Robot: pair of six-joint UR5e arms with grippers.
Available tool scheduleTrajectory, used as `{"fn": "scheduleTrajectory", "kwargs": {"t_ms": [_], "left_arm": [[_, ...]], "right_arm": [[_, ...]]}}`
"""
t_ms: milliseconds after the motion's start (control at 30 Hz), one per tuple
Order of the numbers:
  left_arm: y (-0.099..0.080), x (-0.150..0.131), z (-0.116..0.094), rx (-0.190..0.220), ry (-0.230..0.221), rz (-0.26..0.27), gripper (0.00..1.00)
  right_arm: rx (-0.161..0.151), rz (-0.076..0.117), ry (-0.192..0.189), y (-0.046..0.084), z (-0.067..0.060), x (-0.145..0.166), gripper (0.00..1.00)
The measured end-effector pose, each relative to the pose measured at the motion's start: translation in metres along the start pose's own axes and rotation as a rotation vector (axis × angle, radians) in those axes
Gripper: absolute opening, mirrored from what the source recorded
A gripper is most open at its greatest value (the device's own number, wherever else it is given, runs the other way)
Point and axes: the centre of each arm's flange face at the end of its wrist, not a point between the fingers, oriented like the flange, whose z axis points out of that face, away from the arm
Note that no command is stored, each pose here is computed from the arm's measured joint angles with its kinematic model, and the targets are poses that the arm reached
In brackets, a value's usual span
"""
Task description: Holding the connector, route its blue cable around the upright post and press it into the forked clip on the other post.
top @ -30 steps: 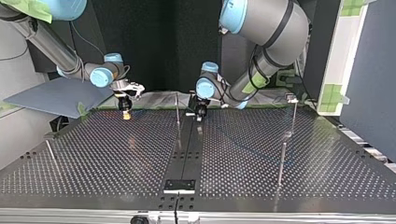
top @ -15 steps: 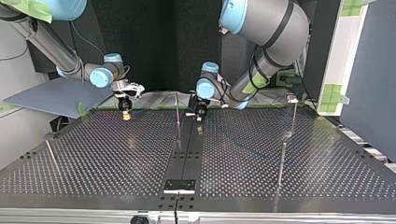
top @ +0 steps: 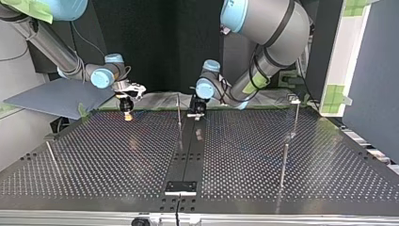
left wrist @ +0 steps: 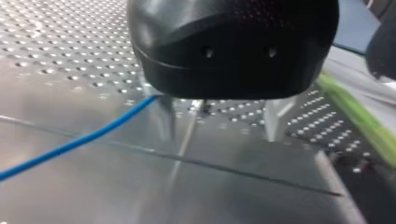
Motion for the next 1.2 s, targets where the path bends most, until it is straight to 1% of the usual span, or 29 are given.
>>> {"fn": "scheduleTrajectory", "kwargs": {"t_ms": [100,167,267,400,467,533,633,733,967,1200], "left_arm": [[-0.002,0.005,-0.006,0.005,0.034,0.02,1.0],[-0.005,0.01,-0.01,0.02,0.06,0.031,1.0],[-0.01,0.015,-0.016,0.049,0.096,0.041,1.0],[-0.018,0.02,-0.023,0.09,0.119,0.053,1.0],[-0.022,0.022,-0.028,0.112,0.122,0.061,1.0],[-0.024,0.02,-0.033,0.123,0.115,0.063,1.0],[-0.024,0.017,-0.039,0.13,0.101,0.062,1.0],[-0.025,0.018,-0.043,0.135,0.097,0.062,1.0],[-0.027,0.027,-0.054,0.149,0.108,0.064,1.0],[-0.032,0.039,-0.068,0.184,0.118,0.067,1.0]], "right_arm": [[0.002,0.0,0.0,-0.001,0.0,0.0,0.0],[0.004,0.0,-0.001,-0.002,0.0,0.0,0.0],[0.006,0.0,-0.003,-0.003,0.0,0.0,0.0],[0.007,0.0,-0.009,-0.002,-0.001,-0.001,0.0],[0.007,-0.001,-0.01,-0.002,-0.001,-0.001,0.0],[0.008,-0.002,-0.012,-0.002,-0.001,-0.001,0.0],[0.007,-0.003,-0.013,-0.002,-0.001,-0.001,0.0],[0.008,-0.003,-0.013,-0.003,-0.001,-0.001,0.0],[0.009,-0.003,-0.014,-0.003,-0.002,-0.001,0.0],[0.009,-0.004,-0.014,-0.003,-0.002,-0.001,0.0]]}}
